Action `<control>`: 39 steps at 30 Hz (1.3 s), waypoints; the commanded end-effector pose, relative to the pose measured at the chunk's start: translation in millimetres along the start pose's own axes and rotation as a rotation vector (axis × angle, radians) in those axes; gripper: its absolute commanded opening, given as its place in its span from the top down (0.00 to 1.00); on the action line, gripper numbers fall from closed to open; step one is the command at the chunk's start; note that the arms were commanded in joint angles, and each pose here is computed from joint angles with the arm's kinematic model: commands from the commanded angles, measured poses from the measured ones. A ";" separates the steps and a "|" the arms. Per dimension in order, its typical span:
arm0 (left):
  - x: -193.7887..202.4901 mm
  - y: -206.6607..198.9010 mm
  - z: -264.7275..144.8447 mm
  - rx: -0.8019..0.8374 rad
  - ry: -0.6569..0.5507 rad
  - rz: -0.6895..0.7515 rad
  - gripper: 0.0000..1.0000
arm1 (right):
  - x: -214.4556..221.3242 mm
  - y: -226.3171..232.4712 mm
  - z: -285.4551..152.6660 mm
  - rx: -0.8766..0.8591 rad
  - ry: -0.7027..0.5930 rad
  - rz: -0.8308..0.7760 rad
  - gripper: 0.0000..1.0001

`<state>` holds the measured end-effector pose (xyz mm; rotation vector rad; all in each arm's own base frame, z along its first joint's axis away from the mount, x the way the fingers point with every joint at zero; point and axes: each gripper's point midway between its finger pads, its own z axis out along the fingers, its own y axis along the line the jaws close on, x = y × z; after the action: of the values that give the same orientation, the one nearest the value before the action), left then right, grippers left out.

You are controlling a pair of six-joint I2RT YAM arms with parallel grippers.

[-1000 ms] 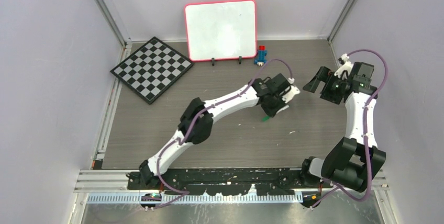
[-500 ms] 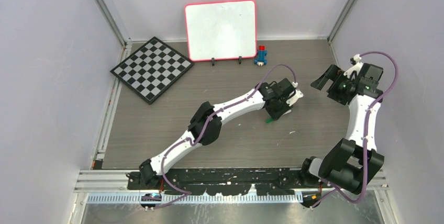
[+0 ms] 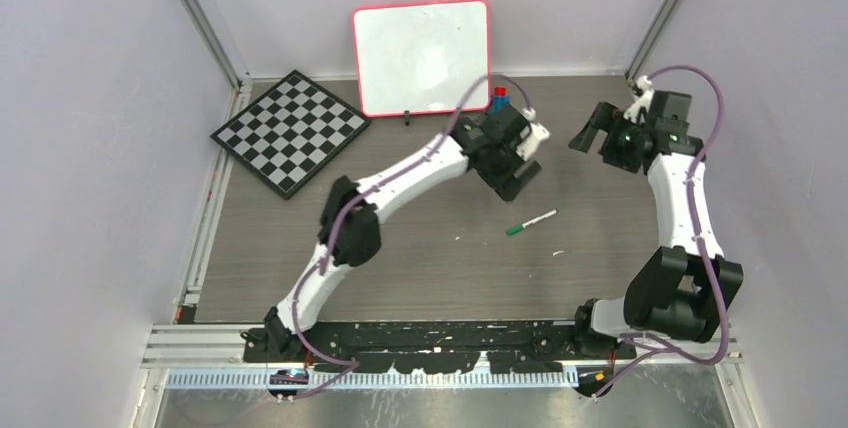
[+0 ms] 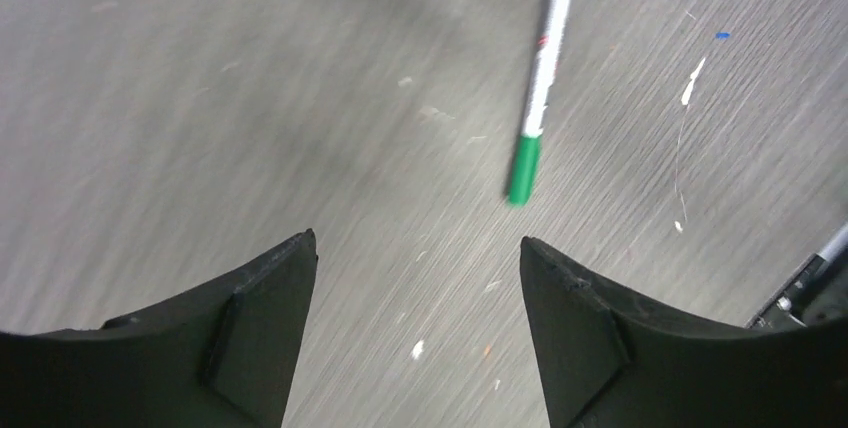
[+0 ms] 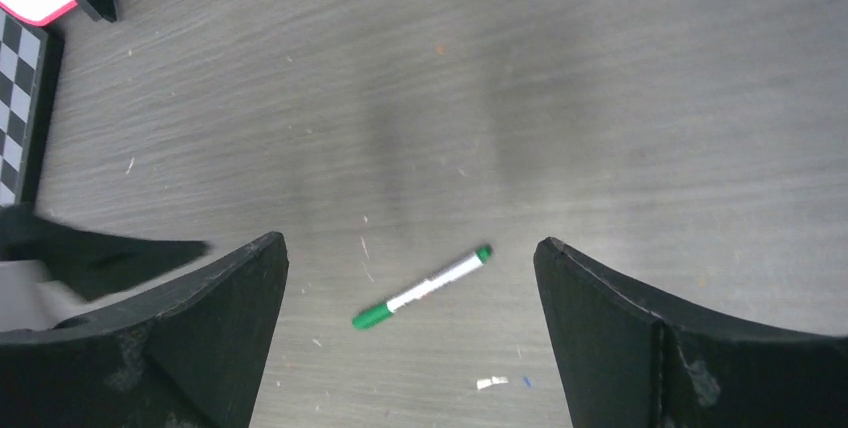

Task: Write a sentence on the whiteboard
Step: Move the whiteboard to the center of the board.

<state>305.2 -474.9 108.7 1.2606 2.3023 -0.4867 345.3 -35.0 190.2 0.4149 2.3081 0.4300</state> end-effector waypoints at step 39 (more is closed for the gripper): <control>111.6 234.9 -350.0 -0.422 -0.601 -0.720 0.00 | -15.6 237.5 280.7 0.099 -0.182 -0.348 0.48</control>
<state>366.7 -94.9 301.0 0.0375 2.1582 -0.4357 575.7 211.6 84.0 0.0480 2.2711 0.0715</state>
